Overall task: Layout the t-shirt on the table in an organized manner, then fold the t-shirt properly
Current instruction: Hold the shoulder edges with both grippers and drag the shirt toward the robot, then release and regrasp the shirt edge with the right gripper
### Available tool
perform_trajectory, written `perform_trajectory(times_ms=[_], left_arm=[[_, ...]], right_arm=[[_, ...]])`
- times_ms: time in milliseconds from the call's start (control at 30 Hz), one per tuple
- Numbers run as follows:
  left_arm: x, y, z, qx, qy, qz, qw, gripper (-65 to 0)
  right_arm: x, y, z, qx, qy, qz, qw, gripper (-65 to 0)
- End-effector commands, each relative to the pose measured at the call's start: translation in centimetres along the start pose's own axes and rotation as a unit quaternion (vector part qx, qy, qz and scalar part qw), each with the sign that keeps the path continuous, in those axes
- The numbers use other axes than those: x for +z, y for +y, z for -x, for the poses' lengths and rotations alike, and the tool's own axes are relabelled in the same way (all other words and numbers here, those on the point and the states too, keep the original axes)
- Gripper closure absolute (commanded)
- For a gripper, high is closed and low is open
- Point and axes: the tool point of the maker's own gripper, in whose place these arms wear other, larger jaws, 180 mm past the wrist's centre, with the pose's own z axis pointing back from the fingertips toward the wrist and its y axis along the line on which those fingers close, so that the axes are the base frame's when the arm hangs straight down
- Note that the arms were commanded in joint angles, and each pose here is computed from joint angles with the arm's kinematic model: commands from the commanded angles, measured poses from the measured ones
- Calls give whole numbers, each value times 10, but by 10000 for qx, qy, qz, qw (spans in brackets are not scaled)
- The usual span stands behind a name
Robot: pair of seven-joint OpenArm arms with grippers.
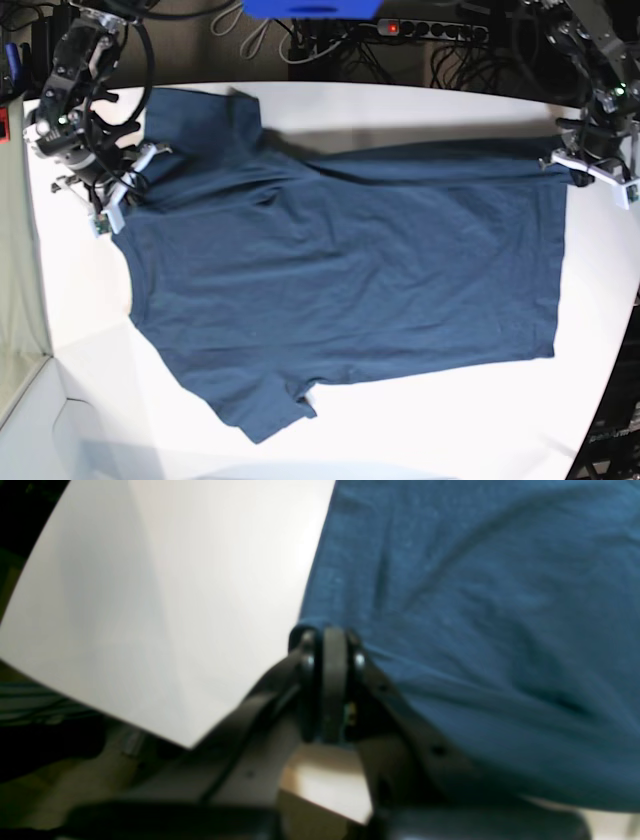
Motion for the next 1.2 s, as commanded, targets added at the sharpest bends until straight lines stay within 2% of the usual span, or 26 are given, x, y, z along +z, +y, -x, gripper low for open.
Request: perform_trajectory(times_ms=[0, 267, 500, 767, 867, 967, 1067, 1167], left_arm=[[4, 3, -14, -70, -232, -41, 9997, 0], [14, -6, -29, -180, -493, 4, 9986, 0], [19, -5, -9, -138, -288, -22, 9995, -1], [21, -6, -13, -161, -351, -21, 9993, -1], [21, -6, -12, -143, -336, -15, 9993, -1], [21, -6, -9, -144, -297, -13, 9995, -1], [22, -9, -9, -87, -315, 77, 9994, -1], [21, -13, -10, 58, -348, 261, 9990, -1]], right_arm=[[4, -4, -16, 65, -271, 50, 9996, 0], [-1, -1, -6, 17, -127, -26, 9999, 0], [-5, -5, 6, -3, 51, -46, 10000, 0], [-2, -6, 2, 55, 13, -15, 10000, 0], [-3, -6, 6, 45, 55, -26, 10000, -70], [-4, -3, 22, -3, 301, -84, 9995, -210], [-2, -4, 23, -19, 303, -53, 9995, -331], [3, -7, 28, -29, 323, 3, 9995, -399]])
